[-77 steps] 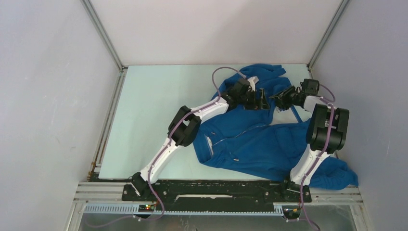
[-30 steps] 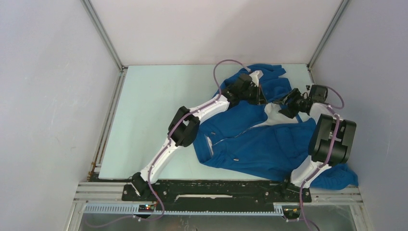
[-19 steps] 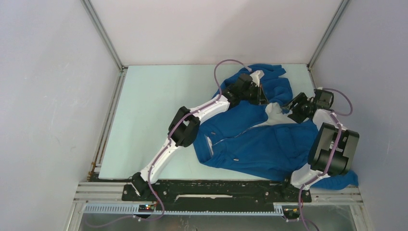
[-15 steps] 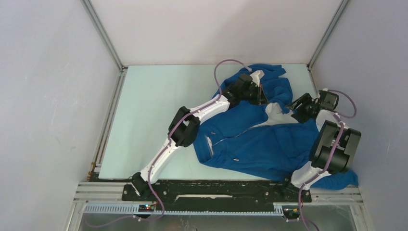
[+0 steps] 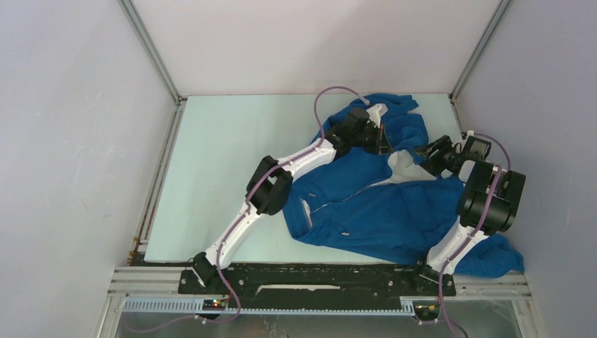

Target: Zip up the jacket

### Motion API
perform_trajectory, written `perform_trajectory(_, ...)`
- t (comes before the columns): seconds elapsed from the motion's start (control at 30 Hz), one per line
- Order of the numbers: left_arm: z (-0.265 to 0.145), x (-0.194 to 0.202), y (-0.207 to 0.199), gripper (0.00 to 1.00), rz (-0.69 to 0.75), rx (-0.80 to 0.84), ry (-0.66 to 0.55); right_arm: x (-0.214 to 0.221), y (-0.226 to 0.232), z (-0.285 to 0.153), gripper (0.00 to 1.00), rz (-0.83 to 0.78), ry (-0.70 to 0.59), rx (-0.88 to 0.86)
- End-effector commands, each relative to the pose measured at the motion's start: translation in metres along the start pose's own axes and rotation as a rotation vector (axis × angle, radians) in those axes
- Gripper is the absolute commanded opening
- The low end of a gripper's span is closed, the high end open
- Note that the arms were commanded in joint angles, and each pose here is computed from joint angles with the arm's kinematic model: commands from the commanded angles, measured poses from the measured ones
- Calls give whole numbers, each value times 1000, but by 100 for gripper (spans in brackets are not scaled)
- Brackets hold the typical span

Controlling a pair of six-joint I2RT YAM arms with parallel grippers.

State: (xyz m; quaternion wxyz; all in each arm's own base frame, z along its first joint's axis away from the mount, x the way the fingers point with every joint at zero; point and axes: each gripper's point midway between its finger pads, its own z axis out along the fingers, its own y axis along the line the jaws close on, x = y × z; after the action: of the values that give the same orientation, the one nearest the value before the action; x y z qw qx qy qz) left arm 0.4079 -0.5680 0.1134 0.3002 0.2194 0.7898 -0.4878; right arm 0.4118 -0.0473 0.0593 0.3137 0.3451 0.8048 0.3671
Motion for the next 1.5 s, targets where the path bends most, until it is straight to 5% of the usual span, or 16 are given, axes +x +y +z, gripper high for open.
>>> perform_trajectory(0.0,-22,-35,-32,0,99,31,-49,-20,26,0,56,-53,-57,-98)
perform_trajectory(0.23,-30,-29,-24,0,140,-21,-18,-27,35,-7,28,-79,-75,-124)
perform_trajectory(0.37,-37,-29,-25,0,137,-44,1,-30,46,-8,0,-97,-13,-114)
perform_trajectory(0.63,-55,11,-30,0,45,-61,96,-26,67,-3,0,-213,174,-5)
perform_trajectory(0.83,-55,32,-41,6,39,-57,167,-25,84,13,0,-284,318,-136)
perform_trajectory(0.93,-62,19,-55,19,73,-31,157,-17,100,19,0,-346,402,-201)
perform_trajectory(1.03,-73,2,-67,46,146,-17,145,-7,115,21,0,-430,480,-256)
perform_trajectory(1.13,-86,-26,-68,61,205,-32,81,-3,117,19,0,-444,521,-284)
perform_trajectory(1.47,-71,-128,-61,81,315,-15,-322,13,132,11,0,-457,571,-390)
